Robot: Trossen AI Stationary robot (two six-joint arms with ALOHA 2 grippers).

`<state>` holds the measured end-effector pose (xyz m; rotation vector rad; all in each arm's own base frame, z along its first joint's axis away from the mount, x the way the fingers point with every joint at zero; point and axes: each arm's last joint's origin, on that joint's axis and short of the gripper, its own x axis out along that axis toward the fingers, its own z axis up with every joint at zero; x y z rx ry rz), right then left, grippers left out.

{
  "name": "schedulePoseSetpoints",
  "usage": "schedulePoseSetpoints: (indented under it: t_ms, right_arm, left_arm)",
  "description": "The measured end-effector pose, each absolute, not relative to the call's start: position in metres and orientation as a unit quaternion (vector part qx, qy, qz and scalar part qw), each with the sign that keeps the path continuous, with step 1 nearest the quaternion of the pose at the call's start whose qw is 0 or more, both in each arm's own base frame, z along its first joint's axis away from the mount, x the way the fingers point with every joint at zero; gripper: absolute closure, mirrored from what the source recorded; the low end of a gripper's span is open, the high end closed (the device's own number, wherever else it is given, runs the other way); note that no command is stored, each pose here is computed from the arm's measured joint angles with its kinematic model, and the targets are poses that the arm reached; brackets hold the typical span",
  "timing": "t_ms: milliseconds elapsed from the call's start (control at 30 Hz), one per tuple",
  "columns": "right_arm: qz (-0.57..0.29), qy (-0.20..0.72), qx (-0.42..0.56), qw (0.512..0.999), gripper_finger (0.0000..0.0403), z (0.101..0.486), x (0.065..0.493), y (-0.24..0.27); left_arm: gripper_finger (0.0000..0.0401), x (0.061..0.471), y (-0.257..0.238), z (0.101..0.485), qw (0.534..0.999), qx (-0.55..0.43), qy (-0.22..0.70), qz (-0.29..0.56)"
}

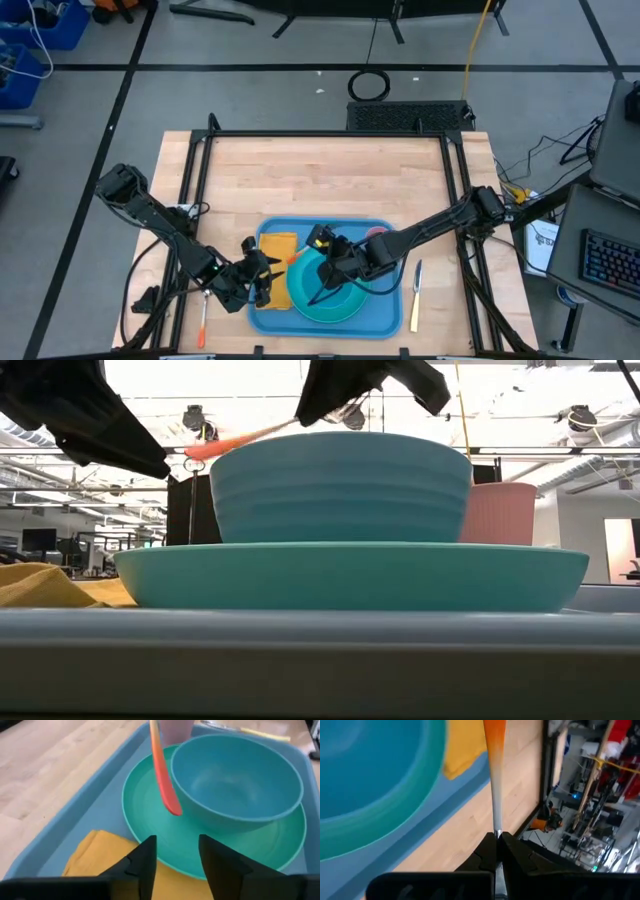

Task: Set up tray
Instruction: Put the orange fork on top of the yellow napkin to the left of the light blue plate

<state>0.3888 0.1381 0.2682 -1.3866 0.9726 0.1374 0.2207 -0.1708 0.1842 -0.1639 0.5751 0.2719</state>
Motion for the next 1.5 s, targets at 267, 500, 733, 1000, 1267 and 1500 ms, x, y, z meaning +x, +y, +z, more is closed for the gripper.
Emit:
schedulePoseSetpoints:
  t_ms: [267, 500, 733, 1000, 1267, 1500]
  right_arm:
    - [0.069, 0.415, -0.628, 0.655, 0.0402, 0.257, 0.389, 0.144]
    - [0.069, 0.397, -0.636, 0.658, 0.0402, 0.260, 0.392, 0.146]
    - [0.081, 0.394, -0.629, 0.665, 0.0402, 0.259, 0.392, 0.147]
    - [0.089, 0.392, -0.625, 0.669, 0.0402, 0.259, 0.392, 0.147]
    - [0.093, 0.389, -0.624, 0.672, 0.0402, 0.258, 0.392, 0.148]
    - [0.100, 0.385, -0.625, 0.672, 0.0401, 0.258, 0.391, 0.152]
  left_arm:
    - [0.0233, 0.225, -0.171, 0.186, 0.948, -0.090, 0.282, 0.113]
    - [0.0233, 0.234, -0.171, 0.192, 0.953, -0.108, 0.275, 0.071]
    - [0.0233, 0.236, -0.169, 0.192, 0.952, -0.112, 0.275, 0.073]
    - [0.0236, 0.236, -0.169, 0.192, 0.951, -0.121, 0.273, 0.075]
    - [0.0324, 0.239, -0.170, 0.194, 0.955, -0.117, 0.267, 0.055]
    - [0.0385, 0.238, -0.168, 0.192, 0.952, -0.118, 0.274, 0.064]
